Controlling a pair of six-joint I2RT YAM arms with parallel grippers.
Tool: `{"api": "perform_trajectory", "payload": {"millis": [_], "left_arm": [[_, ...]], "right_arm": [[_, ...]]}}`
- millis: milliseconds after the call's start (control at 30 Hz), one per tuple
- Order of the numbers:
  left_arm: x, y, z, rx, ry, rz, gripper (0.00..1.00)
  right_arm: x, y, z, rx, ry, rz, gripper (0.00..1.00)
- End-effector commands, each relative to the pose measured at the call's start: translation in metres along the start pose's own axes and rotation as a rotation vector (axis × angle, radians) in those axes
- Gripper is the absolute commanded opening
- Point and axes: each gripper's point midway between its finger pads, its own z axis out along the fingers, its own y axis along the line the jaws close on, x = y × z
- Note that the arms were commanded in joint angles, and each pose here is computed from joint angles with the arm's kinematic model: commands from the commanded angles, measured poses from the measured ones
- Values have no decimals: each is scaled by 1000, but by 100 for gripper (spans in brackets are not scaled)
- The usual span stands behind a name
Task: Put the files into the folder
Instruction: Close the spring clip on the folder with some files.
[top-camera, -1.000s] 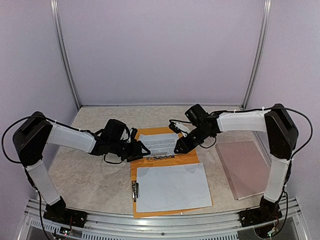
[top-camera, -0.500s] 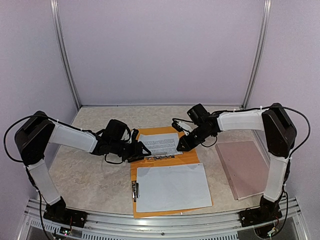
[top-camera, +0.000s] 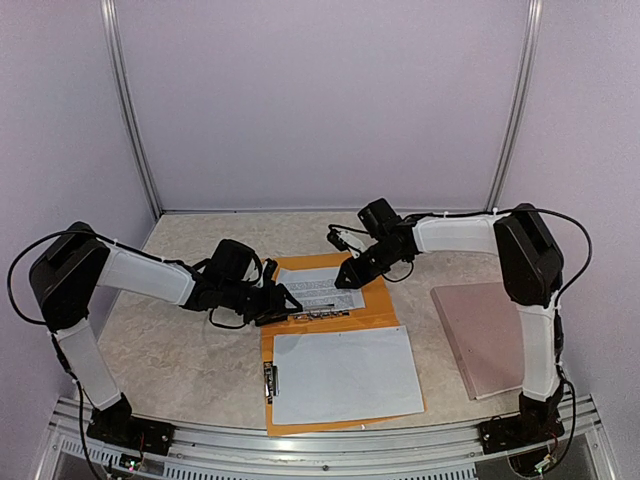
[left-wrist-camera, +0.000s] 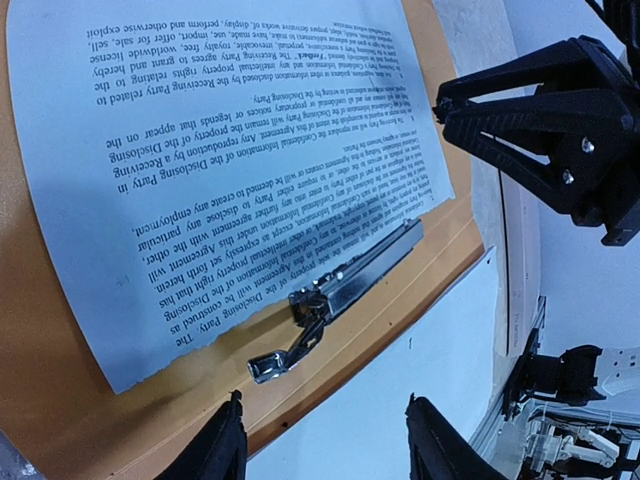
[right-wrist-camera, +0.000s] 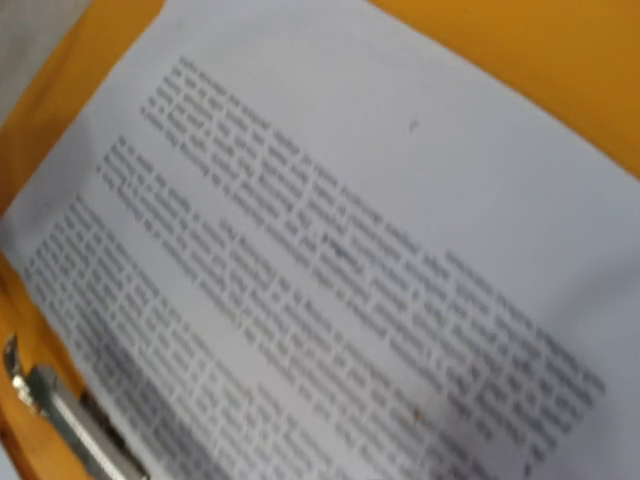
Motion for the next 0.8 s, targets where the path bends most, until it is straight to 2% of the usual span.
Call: {"api": "perform_trajectory", "payload": {"millis": [0,433,767], "left_arm": [[3,-5,-4,-7,6,14,54],[7,-11,-7,-22,22,36,56],[-1,-5,8,-24,45,32,56]], "right_arm": [[10,-9,17,-12,42,10,18],[36,-18,39,-11,97,28,17],[43,-20,40,-8,114,29,16]]}}
